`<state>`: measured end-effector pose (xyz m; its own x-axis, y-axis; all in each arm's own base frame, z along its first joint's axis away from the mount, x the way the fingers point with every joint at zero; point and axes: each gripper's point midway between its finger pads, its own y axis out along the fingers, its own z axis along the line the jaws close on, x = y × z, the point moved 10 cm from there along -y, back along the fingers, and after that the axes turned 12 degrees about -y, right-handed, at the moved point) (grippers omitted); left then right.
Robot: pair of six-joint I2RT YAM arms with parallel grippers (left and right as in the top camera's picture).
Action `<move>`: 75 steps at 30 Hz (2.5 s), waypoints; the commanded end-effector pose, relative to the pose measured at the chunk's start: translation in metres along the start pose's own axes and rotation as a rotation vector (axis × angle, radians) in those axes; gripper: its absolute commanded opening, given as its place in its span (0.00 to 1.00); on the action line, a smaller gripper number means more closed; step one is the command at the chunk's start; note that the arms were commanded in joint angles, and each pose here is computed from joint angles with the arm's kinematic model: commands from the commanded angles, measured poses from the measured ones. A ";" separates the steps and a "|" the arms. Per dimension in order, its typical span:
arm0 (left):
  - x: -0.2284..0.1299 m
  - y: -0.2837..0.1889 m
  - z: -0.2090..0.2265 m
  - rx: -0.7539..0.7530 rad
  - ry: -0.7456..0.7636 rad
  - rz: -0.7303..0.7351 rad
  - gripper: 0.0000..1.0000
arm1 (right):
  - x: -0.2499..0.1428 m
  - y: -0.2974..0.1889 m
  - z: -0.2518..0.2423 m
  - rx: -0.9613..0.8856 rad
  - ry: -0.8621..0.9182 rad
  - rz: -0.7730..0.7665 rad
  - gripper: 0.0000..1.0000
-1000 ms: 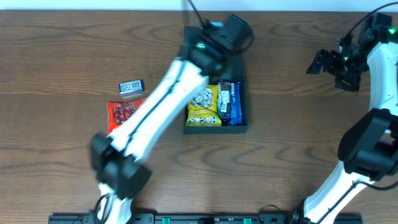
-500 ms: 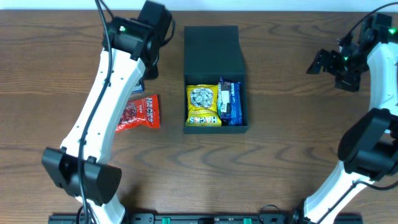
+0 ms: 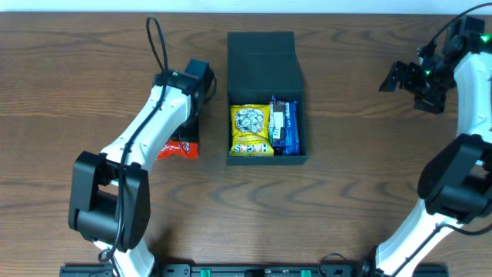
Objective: Pack container
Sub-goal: 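Lower the left gripper onto the red-orange bag and grasp it, then carry the red-orange bag over the box and drop it in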
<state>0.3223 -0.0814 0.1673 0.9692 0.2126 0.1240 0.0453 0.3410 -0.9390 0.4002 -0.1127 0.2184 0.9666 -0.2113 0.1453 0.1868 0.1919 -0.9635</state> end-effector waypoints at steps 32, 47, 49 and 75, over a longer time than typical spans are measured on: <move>-0.012 0.051 -0.010 -0.187 -0.285 0.102 0.05 | 0.002 -0.003 -0.001 -0.001 0.012 -0.011 0.99; 0.045 -0.082 -0.014 -0.653 -0.920 0.173 0.06 | 0.002 -0.003 -0.001 0.000 0.013 -0.007 0.99; 0.046 -0.090 -0.020 -0.727 -0.949 0.221 0.06 | 0.002 -0.003 -0.001 0.000 0.013 -0.007 0.99; -0.013 -0.123 -0.097 -0.677 -1.342 0.445 0.06 | 0.002 -0.003 0.003 0.048 0.013 -0.012 0.99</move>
<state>0.3303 -0.2198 0.2428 0.1631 0.9112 -0.3782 0.2527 -0.4091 -0.8768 0.3996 -0.1115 0.2185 0.9673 -0.2118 0.1398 0.1841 0.2060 -0.9611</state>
